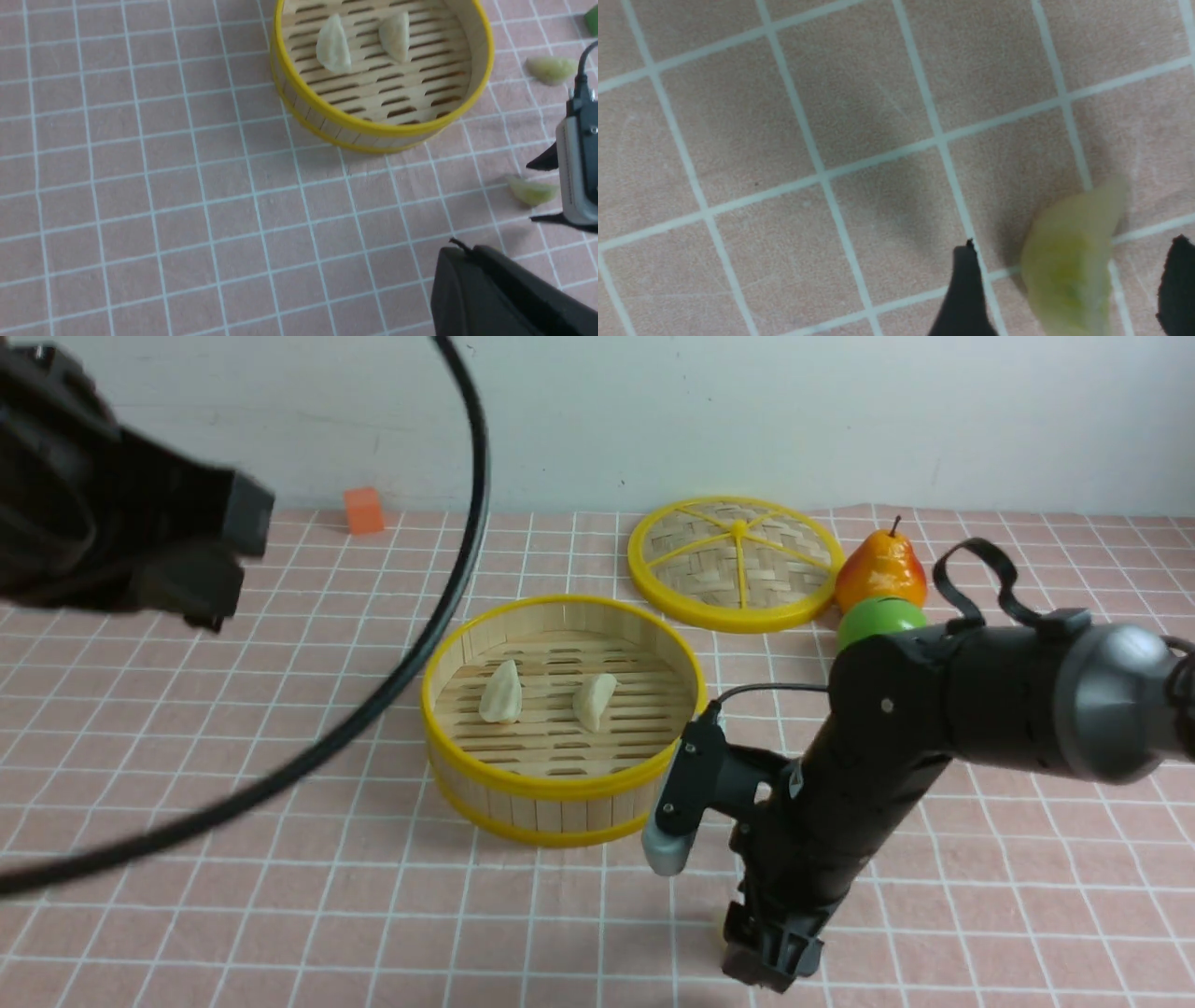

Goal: Put the dumplings into the steamer on the table with the pink tablecloth.
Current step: 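Reach for and grasp a dumpling lying on the table beside the steamer, then place the dumpling in the bamboo steamer basket with the right gripper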

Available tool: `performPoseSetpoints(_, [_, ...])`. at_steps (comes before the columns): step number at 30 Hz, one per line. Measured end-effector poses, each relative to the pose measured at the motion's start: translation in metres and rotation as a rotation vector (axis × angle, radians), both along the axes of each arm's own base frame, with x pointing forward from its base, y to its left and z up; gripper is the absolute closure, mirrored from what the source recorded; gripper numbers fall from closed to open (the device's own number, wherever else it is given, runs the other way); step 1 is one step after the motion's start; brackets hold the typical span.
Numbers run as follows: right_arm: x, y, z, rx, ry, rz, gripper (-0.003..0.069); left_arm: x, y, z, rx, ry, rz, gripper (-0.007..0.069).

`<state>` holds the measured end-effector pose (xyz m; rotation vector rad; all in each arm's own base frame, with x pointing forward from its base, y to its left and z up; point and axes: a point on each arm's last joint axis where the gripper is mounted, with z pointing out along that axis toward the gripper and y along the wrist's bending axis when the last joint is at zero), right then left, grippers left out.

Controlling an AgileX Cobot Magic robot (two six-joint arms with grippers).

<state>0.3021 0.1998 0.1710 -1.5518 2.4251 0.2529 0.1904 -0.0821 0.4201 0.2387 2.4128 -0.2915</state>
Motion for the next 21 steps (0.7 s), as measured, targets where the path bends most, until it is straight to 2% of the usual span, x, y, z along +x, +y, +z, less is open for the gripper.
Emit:
performPoseSetpoints(2, [0.001, 0.000, -0.006, -0.008, 0.015, -0.001, 0.0248, -0.012, 0.005, -0.008, 0.004, 0.010, 0.000, 0.0639])
performPoseSetpoints(5, [0.001, 0.001, -0.009, -0.010, 0.019, -0.002, 0.0421, -0.032, 0.014, -0.019, 0.007, 0.016, 0.000, 0.0639])
performPoseSetpoints(7, [0.002, 0.001, -0.008, -0.009, 0.021, -0.002, 0.0459, -0.046, 0.020, -0.026, 0.006, 0.012, 0.000, 0.0639])
performPoseSetpoints(10, [0.003, 0.003, -0.001, -0.005, 0.029, -0.016, 0.0449, -0.059, 0.026, -0.030, 0.001, -0.002, 0.001, 0.0639])
performPoseSetpoints(16, [0.020, 0.024, 0.080, 0.113, -0.046, -0.145, 0.0449, -0.107, 0.047, -0.028, -0.022, -0.071, 0.003, 0.0639])
performPoseSetpoints(19, [0.025, 0.046, 0.120, 0.190, -0.097, -0.167, 0.0449, -0.122, 0.053, -0.028, -0.035, -0.102, 0.003, 0.0639])
performPoseSetpoints(21, [0.029, 0.060, 0.131, 0.214, -0.126, -0.166, 0.0449, -0.127, 0.055, -0.029, -0.039, -0.112, 0.003, 0.0639])
